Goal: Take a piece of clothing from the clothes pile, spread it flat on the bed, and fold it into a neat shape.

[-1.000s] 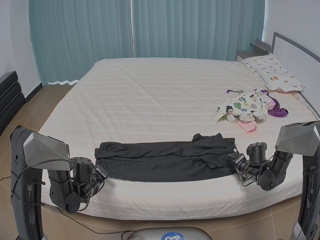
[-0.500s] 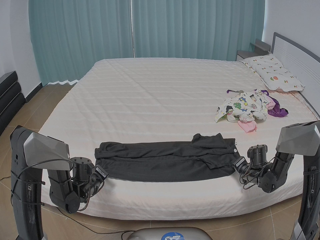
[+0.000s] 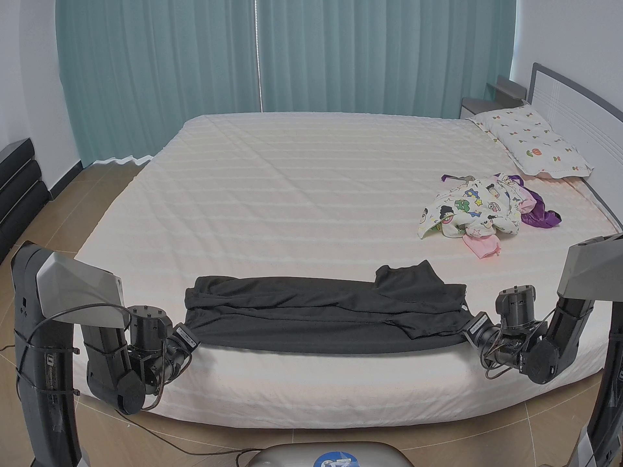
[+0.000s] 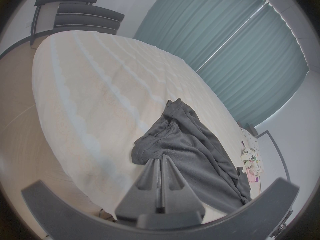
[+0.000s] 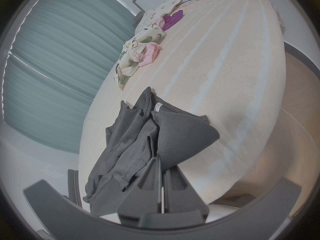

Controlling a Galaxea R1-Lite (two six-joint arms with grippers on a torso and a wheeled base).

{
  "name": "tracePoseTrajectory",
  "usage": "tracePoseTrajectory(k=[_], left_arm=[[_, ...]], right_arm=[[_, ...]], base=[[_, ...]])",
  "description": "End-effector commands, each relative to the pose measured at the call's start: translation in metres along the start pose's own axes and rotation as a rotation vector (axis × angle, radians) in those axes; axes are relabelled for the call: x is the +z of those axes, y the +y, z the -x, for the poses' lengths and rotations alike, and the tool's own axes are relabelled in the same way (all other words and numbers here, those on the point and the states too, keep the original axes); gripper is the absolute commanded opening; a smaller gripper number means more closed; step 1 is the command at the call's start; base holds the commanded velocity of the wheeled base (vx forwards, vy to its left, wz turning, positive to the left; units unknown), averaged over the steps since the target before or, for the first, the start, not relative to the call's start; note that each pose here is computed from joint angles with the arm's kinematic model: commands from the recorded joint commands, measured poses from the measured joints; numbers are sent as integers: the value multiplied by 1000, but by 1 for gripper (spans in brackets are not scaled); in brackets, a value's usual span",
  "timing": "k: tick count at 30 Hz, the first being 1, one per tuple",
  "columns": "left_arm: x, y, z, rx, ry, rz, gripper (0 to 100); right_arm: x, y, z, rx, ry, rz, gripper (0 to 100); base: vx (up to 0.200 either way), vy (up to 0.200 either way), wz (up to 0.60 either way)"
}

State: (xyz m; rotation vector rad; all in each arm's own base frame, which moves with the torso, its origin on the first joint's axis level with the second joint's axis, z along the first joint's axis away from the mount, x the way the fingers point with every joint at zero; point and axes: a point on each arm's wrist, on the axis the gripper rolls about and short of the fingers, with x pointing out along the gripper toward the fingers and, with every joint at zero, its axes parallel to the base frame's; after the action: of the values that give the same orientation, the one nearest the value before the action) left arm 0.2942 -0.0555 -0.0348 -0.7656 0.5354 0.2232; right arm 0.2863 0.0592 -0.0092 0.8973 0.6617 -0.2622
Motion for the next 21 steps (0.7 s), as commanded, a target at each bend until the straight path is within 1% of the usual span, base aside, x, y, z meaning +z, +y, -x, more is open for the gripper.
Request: tracePoseTrajectory(k=[1,12,13,14,21], left_arm=[[-2,3,5,16,13,-29,0],[-8,8,6,35,38,-62,0],[-8,8,6,35,38,-62,0],[-8,8,6,35,38,-62,100],[-12,8,14,34,60,-78,100]], right_arm=[[-2,-3,11,-8,10,34,0],[-16,-6,16,-22,50,74,0],[-16,-6,16,-22,50,74,100],[-16,-6,16,-22,50,74,100],[-9,0,24,12,22,73,100]], base=[[0,0,0],[0,0,0],[0,0,0],[0,0,0],[0,0,0]])
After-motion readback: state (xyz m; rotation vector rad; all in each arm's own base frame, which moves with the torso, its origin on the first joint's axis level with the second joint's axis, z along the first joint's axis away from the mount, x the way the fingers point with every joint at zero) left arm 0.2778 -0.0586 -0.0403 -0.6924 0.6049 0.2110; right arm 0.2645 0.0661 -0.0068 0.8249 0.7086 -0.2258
